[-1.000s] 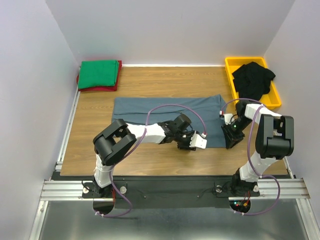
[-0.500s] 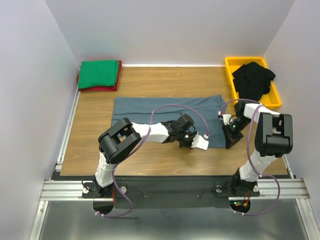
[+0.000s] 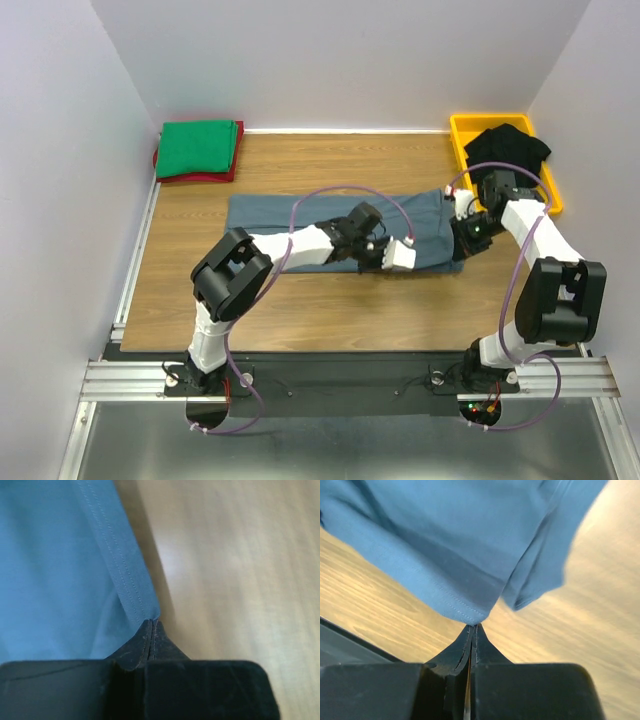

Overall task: Fold and stack the t-shirts
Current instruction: Fold the tshirt

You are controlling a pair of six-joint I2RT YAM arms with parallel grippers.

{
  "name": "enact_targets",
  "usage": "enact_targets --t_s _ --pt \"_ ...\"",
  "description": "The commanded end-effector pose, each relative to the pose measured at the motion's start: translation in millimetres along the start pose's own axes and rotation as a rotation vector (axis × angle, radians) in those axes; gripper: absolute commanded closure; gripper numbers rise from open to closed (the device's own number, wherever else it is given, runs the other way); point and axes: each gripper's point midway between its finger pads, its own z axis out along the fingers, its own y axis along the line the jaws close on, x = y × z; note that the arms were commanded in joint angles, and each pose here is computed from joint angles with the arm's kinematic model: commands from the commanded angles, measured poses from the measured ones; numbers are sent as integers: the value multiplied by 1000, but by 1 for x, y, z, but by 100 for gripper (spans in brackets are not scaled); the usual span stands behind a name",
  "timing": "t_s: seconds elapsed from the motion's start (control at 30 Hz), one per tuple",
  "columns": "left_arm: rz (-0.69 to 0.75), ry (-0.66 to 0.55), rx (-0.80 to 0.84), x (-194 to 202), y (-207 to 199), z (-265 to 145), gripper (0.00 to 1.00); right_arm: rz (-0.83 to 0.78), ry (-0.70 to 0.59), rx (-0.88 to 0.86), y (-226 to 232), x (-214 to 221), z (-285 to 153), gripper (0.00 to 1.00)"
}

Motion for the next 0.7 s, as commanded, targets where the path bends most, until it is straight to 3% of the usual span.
enact_targets --t_s 0.0,0.33,0.67 --pt "22 -137 -117 -59 55 -45 100 -27 -114 3 -4 -46 -16 99" --pt "-19 -185 -288 -54 154 -73 100 -8 -265 46 -49 -143 -18 99" --pt "-44 -173 -332 -23 189 -60 100 5 -309 55 -78 -188 -3 99"
